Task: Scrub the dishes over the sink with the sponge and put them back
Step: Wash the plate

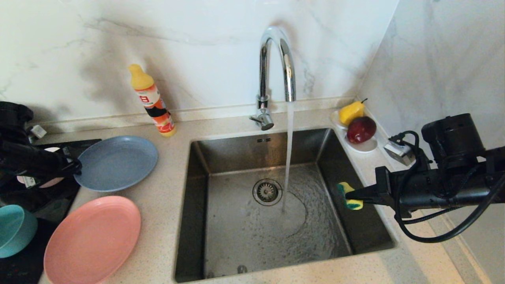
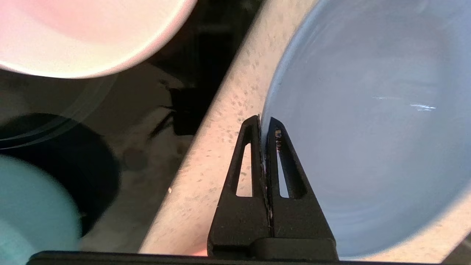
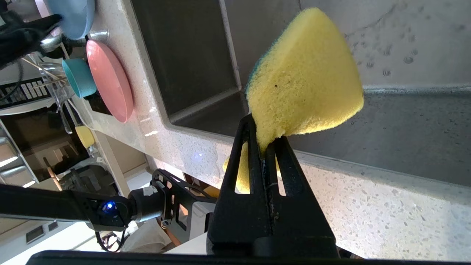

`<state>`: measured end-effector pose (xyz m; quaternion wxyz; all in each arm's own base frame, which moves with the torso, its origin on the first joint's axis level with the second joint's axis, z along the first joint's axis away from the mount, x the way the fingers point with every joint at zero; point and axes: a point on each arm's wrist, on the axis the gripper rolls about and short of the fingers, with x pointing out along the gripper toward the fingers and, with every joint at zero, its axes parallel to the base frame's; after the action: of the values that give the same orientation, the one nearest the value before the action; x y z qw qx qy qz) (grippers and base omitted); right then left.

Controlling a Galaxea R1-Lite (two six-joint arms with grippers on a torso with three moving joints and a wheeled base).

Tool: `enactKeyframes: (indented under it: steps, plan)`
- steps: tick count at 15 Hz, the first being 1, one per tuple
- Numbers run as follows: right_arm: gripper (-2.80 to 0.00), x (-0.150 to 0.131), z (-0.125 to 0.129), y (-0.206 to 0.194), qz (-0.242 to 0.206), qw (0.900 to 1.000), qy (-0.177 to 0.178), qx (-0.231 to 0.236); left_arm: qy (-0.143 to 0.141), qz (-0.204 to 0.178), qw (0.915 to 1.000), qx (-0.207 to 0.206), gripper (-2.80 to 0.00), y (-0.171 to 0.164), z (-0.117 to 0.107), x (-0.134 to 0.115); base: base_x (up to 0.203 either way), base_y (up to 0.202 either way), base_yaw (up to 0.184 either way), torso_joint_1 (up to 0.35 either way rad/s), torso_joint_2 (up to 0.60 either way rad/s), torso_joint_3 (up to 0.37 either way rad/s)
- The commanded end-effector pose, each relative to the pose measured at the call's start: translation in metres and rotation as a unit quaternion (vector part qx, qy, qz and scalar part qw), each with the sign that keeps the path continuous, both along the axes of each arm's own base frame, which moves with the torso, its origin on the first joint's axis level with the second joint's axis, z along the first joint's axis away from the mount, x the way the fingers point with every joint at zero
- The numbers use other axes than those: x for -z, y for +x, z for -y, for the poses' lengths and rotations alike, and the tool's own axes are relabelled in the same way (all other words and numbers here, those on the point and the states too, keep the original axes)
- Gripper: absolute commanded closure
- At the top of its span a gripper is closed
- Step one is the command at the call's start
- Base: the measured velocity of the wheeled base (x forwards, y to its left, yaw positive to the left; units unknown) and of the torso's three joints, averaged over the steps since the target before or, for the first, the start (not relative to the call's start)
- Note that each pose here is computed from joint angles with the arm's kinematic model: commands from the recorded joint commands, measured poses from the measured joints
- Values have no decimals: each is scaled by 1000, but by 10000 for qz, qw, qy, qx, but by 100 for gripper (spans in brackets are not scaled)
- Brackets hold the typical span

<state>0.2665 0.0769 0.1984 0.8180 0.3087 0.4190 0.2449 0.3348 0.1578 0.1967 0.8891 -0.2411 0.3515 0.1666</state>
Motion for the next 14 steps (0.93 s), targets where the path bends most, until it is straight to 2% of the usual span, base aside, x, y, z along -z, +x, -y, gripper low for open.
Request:
enactKeyframes:
  steps: [1, 7, 10, 12, 14]
  plan:
    - [0, 0, 0, 0, -5, 10000, 18, -7, 131, 348, 9993, -14, 0, -14, 6, -27, 0, 0, 0, 0, 0, 0]
    - [0, -1, 0, -1, 5, 10000, 26, -3, 609, 1242, 9903, -113, 0, -73, 27, -96, 0, 0, 0, 0, 0, 0]
    - [0, -1, 0, -1, 6, 10000, 21, 3, 1018, 1518, 9830, -151, 0, -98, 28, -119, 0, 0, 0, 0, 0, 0]
    - [0, 0, 0, -1, -21, 10000, 20, 7, 1069, 1887, 9762, 14, 0, -117, 39, -137, 0, 0, 0, 0, 0, 0]
    - [0, 0, 0, -1, -26, 10000, 24, 11, 882, 2384, 9663, 400, 0, -140, 55, -157, 0, 0, 0, 0, 0, 0]
